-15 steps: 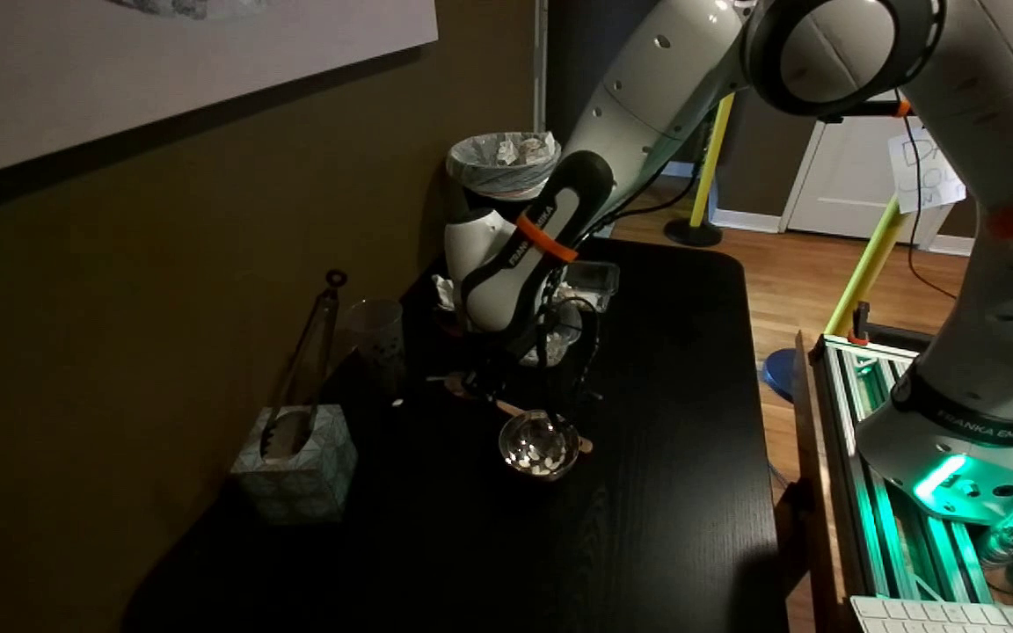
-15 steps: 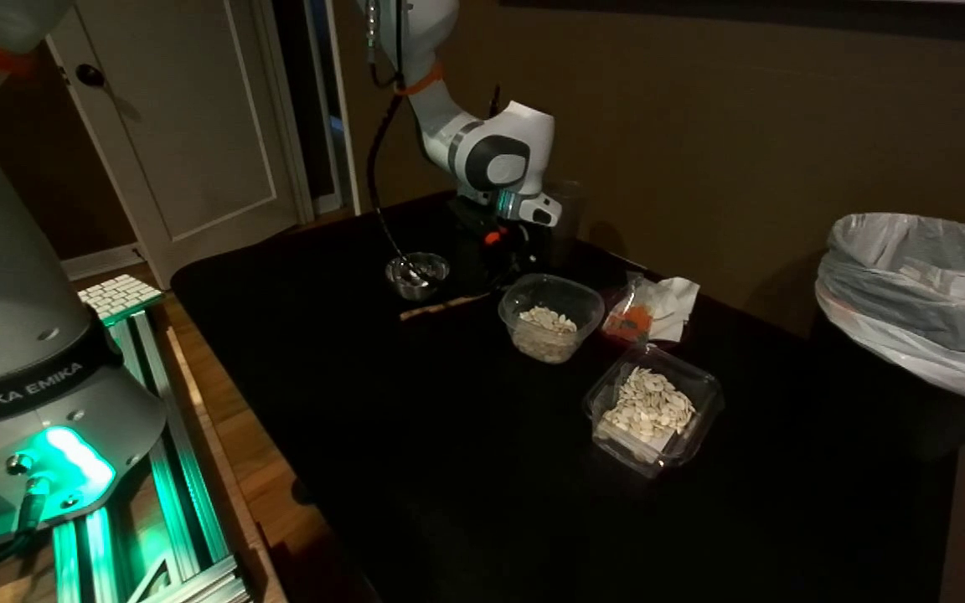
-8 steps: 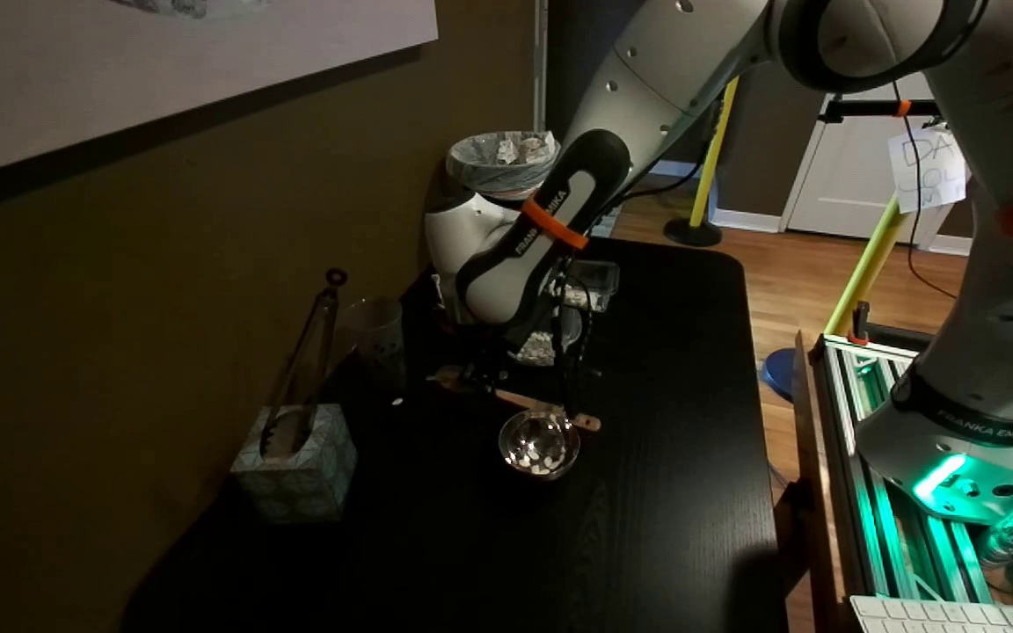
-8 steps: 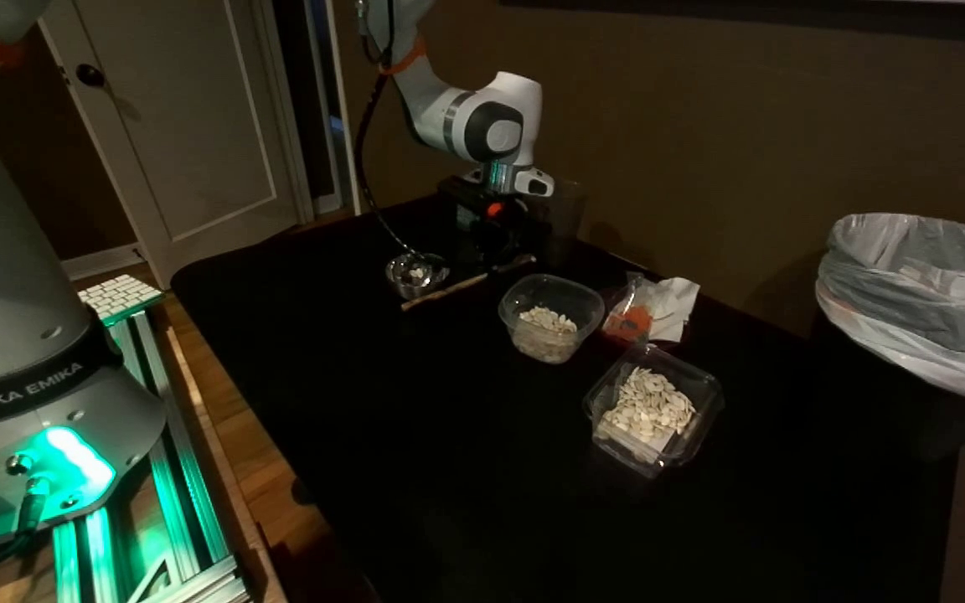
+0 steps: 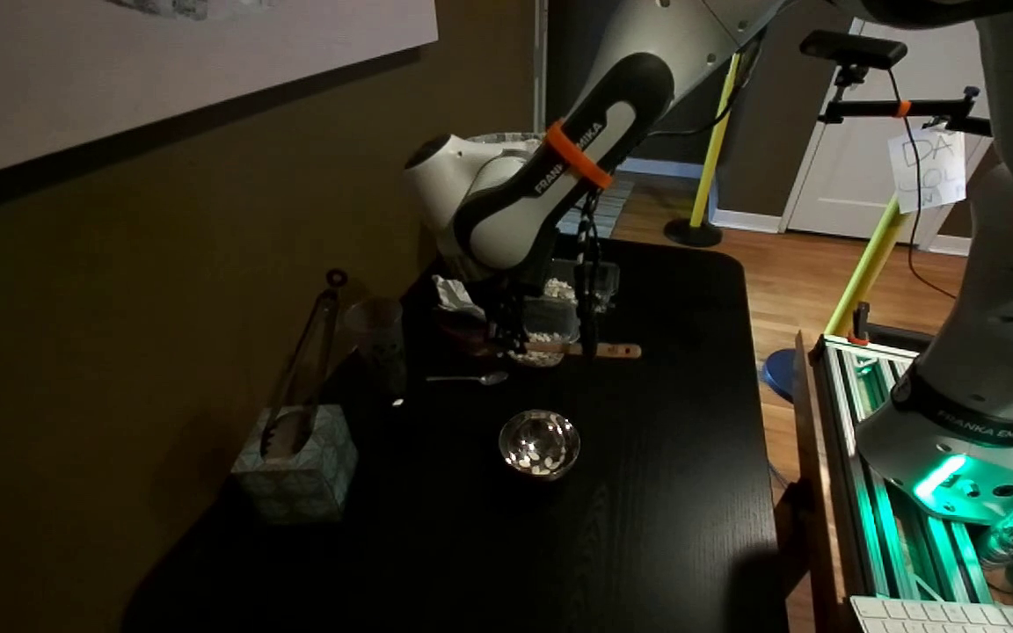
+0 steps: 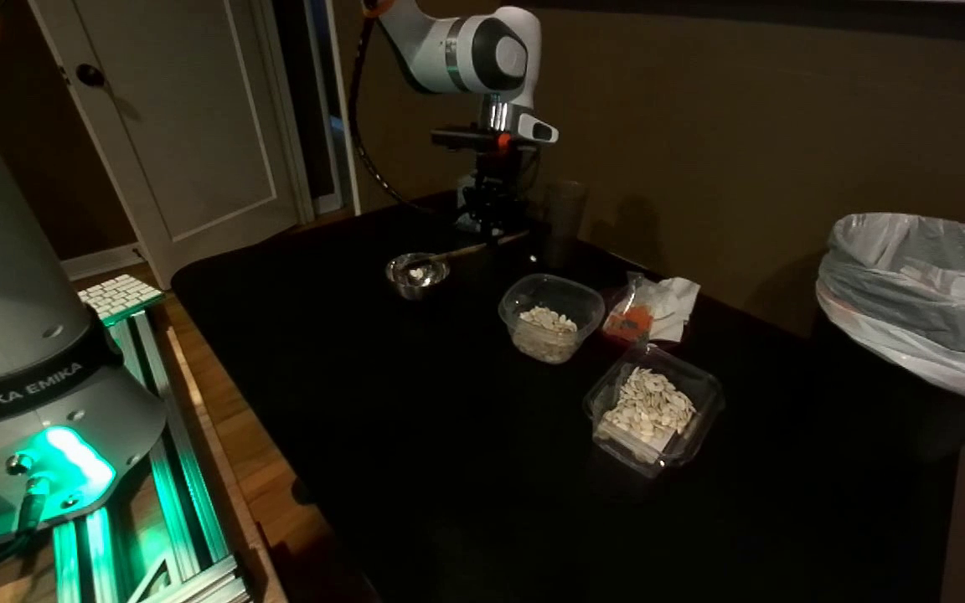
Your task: Put the wooden spoon on top of the clear container on the left.
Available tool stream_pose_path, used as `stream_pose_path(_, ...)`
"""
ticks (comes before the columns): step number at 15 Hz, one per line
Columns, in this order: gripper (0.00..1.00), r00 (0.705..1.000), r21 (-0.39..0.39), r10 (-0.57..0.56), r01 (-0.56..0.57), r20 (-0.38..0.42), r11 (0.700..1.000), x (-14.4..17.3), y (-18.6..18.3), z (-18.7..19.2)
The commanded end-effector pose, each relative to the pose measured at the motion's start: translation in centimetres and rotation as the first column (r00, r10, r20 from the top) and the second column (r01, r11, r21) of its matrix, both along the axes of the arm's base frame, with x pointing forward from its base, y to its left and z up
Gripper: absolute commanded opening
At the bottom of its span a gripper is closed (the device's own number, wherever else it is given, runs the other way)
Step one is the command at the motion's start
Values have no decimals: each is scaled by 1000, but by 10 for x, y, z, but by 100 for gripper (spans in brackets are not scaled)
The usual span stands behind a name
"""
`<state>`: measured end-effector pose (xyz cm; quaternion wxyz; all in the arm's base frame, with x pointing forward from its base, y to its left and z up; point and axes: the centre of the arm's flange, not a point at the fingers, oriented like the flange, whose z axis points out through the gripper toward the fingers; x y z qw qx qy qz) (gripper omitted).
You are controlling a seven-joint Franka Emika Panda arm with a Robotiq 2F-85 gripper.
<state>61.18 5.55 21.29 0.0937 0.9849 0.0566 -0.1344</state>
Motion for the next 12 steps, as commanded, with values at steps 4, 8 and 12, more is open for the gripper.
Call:
stream_pose_path(4,4,1000,3,-13,13,19,1000,3,-7,18)
stream_pose_path(8,4,998,-2,-56,56,24,998,8,-57,21)
stream_pose_path(12,4,996,-25,-82,82,-18,996,6,-117,15)
